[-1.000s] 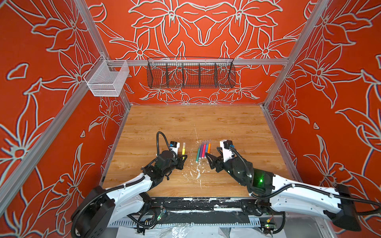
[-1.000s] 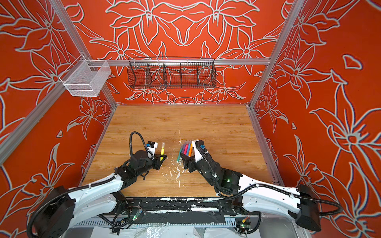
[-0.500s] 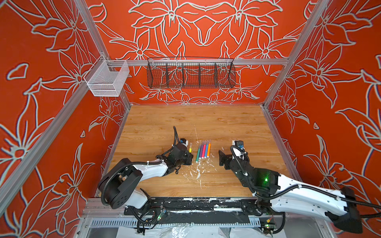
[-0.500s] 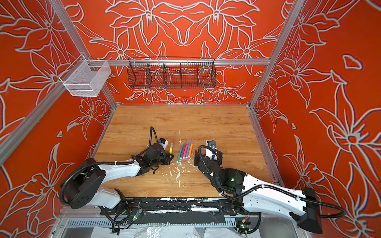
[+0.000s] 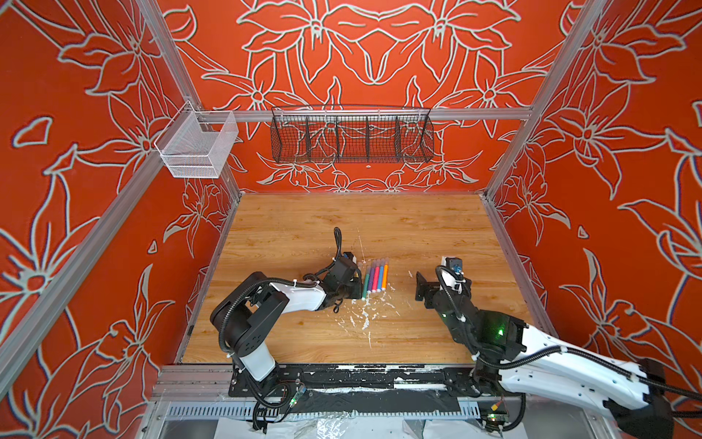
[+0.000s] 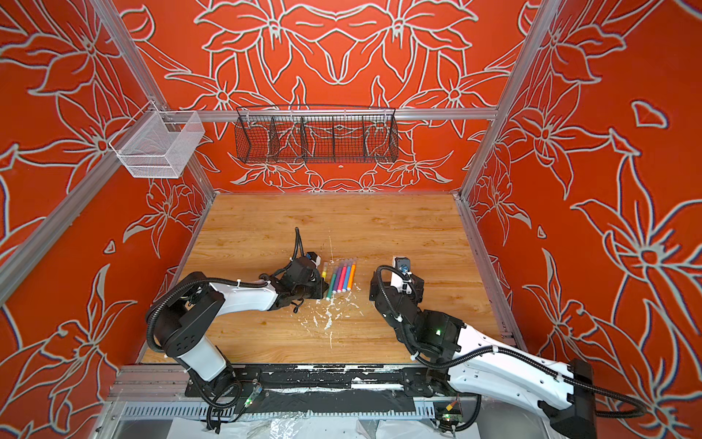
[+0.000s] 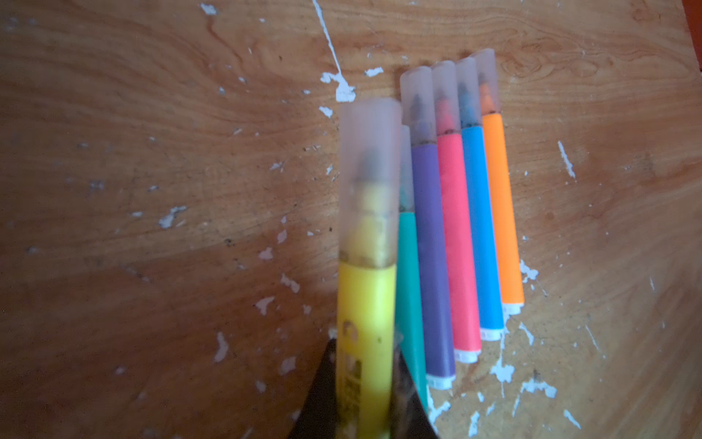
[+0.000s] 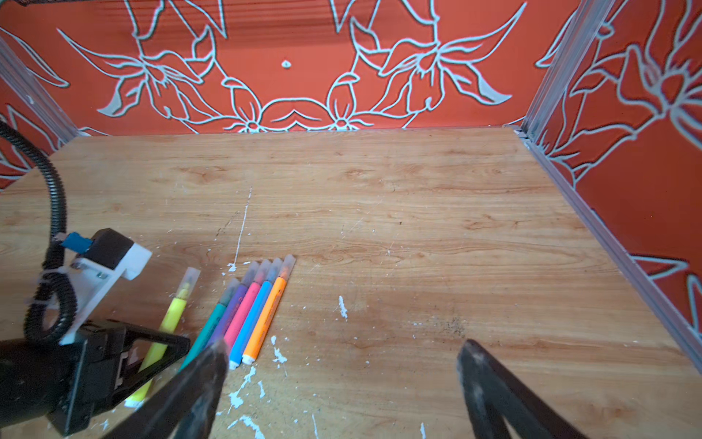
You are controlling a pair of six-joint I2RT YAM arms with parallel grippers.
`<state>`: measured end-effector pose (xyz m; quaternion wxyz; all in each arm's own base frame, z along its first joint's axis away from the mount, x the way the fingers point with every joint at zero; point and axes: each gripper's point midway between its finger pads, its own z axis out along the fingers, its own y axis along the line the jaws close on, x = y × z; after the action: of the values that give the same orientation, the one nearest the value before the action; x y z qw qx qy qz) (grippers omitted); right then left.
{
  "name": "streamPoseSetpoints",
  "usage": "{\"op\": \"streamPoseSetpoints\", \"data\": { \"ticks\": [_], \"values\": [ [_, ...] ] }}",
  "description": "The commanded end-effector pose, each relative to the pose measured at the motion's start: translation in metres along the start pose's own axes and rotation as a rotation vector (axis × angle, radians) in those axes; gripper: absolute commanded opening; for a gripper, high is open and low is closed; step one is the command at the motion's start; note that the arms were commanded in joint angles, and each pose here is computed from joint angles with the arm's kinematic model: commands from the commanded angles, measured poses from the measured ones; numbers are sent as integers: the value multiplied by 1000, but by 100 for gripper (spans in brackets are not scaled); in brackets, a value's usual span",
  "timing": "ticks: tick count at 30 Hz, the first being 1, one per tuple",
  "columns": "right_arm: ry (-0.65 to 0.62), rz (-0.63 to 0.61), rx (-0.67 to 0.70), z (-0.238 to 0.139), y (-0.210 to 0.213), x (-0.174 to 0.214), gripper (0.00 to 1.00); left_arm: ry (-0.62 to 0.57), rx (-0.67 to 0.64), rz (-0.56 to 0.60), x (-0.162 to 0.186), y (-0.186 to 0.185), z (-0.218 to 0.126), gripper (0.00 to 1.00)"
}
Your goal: Insert the pens into the pen caps
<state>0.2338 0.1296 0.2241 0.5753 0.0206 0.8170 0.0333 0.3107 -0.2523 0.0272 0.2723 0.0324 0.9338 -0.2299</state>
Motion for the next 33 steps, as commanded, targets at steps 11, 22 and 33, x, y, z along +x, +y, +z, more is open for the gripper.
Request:
{"op": "streamPoseSetpoints", "data": {
  "ticks": [11,22,33],
  "values": [
    [-25,50,80,27,0,-61,97,-29,59,18,-13,-20,-27,38],
    [-71,-141,267,87,-32,-52,98,-271,-15,87,-56,-15,-130,47],
    [-2,-478,496,115,-94,23,98,-698,-231,169,-61,55,-227,98]
  ]
}}
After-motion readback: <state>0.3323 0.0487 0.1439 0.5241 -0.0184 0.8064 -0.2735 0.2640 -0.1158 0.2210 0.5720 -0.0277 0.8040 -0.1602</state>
